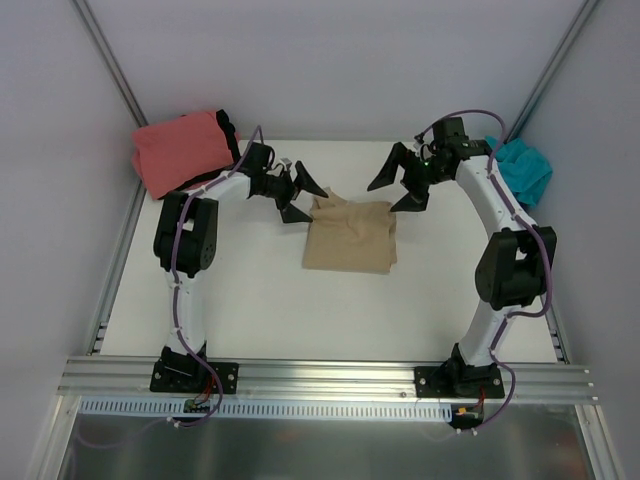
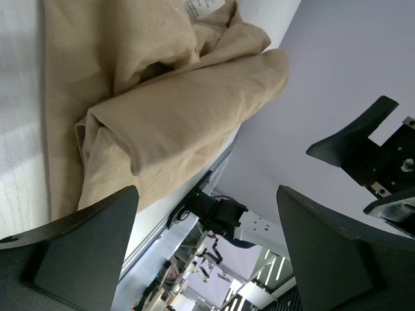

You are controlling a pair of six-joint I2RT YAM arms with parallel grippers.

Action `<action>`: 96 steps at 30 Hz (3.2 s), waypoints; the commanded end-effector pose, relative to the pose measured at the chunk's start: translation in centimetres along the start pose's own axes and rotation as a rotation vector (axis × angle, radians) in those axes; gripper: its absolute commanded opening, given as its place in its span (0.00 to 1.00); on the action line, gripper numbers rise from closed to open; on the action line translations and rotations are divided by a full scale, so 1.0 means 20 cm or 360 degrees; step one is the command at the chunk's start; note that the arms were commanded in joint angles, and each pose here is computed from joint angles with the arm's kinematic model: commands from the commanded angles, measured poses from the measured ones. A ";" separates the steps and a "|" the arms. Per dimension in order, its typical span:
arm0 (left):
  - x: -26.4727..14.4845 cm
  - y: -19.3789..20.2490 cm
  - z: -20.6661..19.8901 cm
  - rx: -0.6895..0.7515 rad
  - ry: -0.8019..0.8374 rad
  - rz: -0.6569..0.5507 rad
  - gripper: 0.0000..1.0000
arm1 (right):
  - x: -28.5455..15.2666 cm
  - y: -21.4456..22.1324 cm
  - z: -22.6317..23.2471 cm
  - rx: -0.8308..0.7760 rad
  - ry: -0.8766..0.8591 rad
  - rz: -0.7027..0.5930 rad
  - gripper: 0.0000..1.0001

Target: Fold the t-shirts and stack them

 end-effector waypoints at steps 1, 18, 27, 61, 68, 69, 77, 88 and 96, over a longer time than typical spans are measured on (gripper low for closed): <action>0.02 -0.04 0.01 0.0018 -0.0018 -0.0017 0.89 | -0.09 0.03 0.04 -0.0032 0.0015 -0.0035 0.99; 0.09 -0.12 0.05 0.0001 -0.0054 -0.0039 0.28 | -0.10 0.05 0.03 -0.0017 0.0046 -0.0026 1.00; 0.08 -0.14 -0.03 0.0022 -0.0008 -0.0046 0.11 | -0.09 0.06 0.02 -0.0010 0.0055 -0.0022 0.99; 0.21 -0.37 -0.02 -0.0149 0.0011 -0.0112 0.25 | 0.75 -0.31 -0.47 0.0193 0.0064 -0.0130 0.99; 0.20 -0.47 0.04 -0.0202 -0.0013 -0.0225 0.99 | 0.75 -0.27 -0.57 0.0111 0.0234 -0.0085 1.00; 0.18 -0.47 0.03 -0.0183 -0.0002 -0.0242 0.99 | 0.72 -0.28 -0.55 0.0065 0.0235 -0.0108 0.99; -0.12 -0.41 -0.21 0.0094 0.0046 -0.0502 0.99 | 0.41 -0.40 -0.40 -0.0098 0.0223 -0.0304 1.00; -0.25 -0.07 -0.44 0.0656 0.0058 -0.0476 0.99 | 0.18 -0.30 -0.20 -0.0143 0.0092 -0.0381 0.99; -0.03 0.12 -0.23 0.1090 -0.0449 -0.0476 0.99 | -0.01 -0.19 -0.11 -0.0255 0.0153 -0.0394 1.00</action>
Point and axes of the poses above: each gripper's point midway between its finger pads, its own x axis out along the fingers, its own z axis along the line the jaws close on, y = z × x, the point moved 4 cm from there along -x, back along the fingers, and after that the axes turned 14 degrees about -x, right-handed, at the moved point
